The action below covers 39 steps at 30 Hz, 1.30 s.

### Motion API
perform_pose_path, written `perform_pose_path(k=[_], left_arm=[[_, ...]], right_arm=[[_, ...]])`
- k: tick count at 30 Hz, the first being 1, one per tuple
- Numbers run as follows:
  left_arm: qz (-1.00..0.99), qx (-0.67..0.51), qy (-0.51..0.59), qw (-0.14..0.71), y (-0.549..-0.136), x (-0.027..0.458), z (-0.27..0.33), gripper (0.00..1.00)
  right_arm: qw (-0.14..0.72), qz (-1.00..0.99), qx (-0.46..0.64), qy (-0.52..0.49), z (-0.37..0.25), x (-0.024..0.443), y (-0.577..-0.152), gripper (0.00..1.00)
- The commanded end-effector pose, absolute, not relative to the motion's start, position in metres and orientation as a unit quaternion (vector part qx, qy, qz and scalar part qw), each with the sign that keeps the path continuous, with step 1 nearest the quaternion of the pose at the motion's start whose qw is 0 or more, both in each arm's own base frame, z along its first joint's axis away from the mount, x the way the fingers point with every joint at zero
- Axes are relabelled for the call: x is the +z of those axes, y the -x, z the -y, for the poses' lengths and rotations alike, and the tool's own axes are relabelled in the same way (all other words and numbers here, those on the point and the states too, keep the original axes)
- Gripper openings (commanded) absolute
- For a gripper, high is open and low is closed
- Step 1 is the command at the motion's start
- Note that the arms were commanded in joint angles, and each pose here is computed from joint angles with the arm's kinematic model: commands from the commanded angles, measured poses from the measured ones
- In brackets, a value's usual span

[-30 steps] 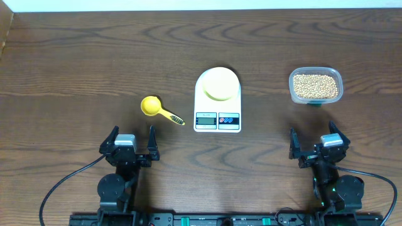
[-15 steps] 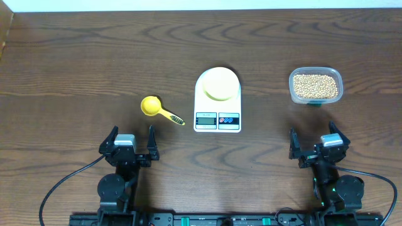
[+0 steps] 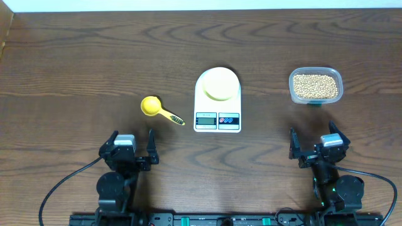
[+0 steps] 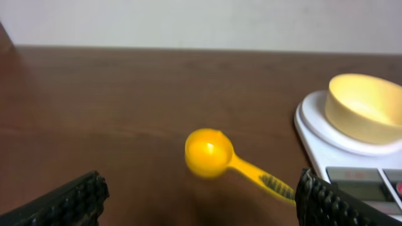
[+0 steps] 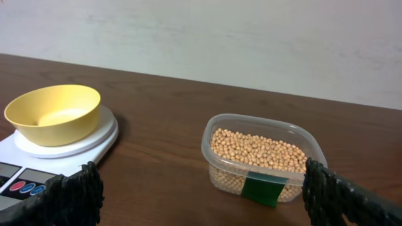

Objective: Scoop item into bowl and weigh 50g on scale
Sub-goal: 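Move the left gripper forward toward the yellow scoop's cup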

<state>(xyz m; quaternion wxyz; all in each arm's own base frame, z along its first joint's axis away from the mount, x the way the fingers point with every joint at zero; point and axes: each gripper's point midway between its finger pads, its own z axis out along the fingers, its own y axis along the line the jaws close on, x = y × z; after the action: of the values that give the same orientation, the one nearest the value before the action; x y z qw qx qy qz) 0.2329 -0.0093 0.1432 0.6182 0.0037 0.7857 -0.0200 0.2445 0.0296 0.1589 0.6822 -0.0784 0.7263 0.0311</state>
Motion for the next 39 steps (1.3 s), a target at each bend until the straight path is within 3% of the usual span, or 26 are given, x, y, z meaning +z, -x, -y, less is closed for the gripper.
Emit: perform_pose_path(k=[1,27,39], left_arm=[[-0.784,-0.019,0.009,0.621,-0.228,0.164,0.006,0.98],[-0.854,-0.056,0.074,0.512,-0.228,0.23,0.007,0.98],[-0.868,-0.102,0.046,0.483,-0.215,0.278,0.026,0.98]], right_arm=[[0.682,-0.727,0.035,0.074,-0.03,0.158,-0.244,0.99],[0.682,-0.727,0.035,0.074,-0.03,0.158,-0.244,0.99],[0.682,-0.727,0.035,0.074,-0.03,0.158,-0.244,0.99]])
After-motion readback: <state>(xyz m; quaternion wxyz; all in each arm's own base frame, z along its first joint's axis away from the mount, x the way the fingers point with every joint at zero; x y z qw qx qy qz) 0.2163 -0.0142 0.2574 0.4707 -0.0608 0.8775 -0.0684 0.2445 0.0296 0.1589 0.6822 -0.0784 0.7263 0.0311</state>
